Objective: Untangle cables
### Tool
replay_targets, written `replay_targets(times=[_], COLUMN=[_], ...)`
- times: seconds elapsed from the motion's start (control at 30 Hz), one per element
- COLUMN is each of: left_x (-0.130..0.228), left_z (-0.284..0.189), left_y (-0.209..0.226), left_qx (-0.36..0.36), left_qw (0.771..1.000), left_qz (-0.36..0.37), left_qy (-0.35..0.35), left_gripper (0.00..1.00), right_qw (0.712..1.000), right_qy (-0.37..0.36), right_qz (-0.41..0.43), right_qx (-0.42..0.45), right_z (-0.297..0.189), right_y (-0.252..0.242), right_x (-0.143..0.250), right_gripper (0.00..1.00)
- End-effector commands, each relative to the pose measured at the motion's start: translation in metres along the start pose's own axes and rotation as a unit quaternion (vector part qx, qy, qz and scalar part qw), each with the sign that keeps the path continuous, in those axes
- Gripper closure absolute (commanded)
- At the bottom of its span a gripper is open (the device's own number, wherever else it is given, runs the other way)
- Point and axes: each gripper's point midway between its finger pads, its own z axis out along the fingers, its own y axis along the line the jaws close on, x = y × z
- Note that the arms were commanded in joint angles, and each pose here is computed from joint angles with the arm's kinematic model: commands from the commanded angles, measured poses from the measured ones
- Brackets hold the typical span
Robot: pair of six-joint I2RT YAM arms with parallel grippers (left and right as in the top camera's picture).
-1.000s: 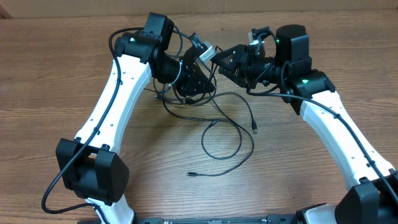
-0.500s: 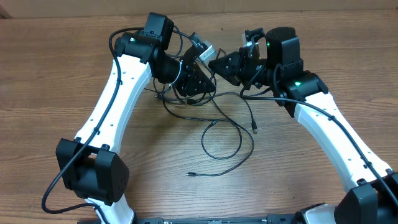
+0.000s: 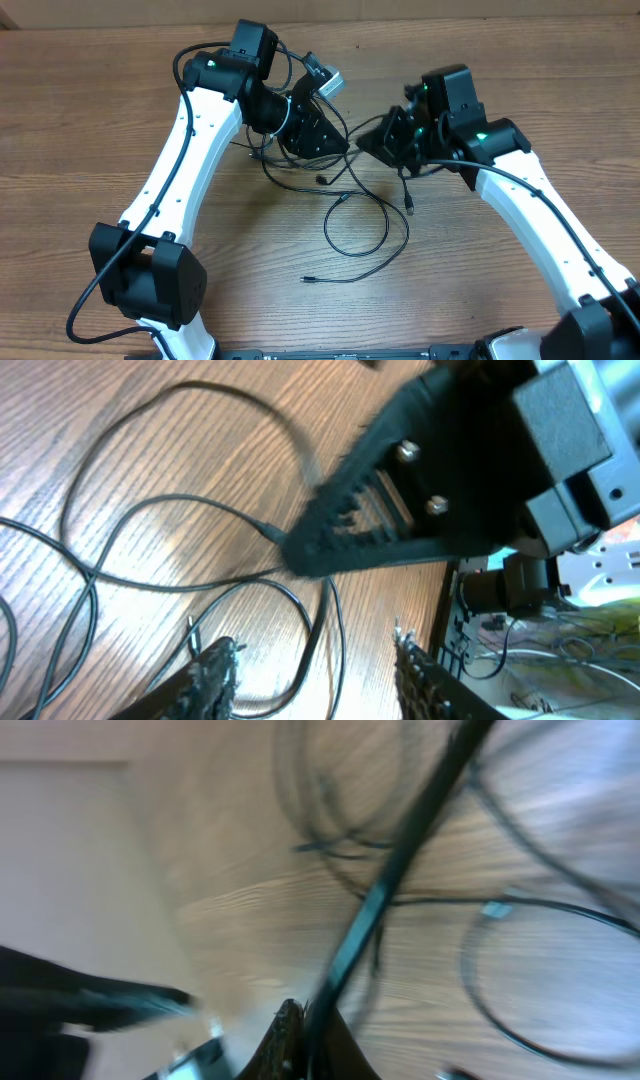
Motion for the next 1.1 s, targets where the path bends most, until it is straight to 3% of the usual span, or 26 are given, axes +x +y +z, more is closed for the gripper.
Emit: replay_targets(times=[0.0,0.2,0.47,0.77,1.07], left_x=[-0.004,-0.003,-0.003,-0.003,-0.002], left_z=[-0.005,-0.005,-0.005,-0.005,-0.005], left_y=[0.006,0.016,0.016,0.016,0.020], left_qx=[-0.009,-0.036,-0.036,-0.038,-0.049], left_qw=[1.000,0.999,0.999,0.999,0.999], left_qz=[0.003,0.009,0.009,0.010,0.010], left_qy=[-0.007,0.000,0.000,0.001,0.005], left_gripper=[0.46,0.38,0.35,0.35,0.35], right_qw=[0.995,0.985,0.965,0.952,0.953], right_qy=[-0.076,-0.091,-0.042,0.035,0.094], right_qz=[-0.046,-0.042,0.001,0.035,0.062], right_qx=[0.041,0.138,0.259,0.302,0.282], right_z=[-0.037,-0.072,-0.079,-0.057,-0.020], right_y=[-0.005,-0.045,-0.109,-0.160,-0.196], right_x=[-0.006,0.014,0.046,0.084,0.121], right_gripper=[0.96,0.96,0.96,0.96,0.94])
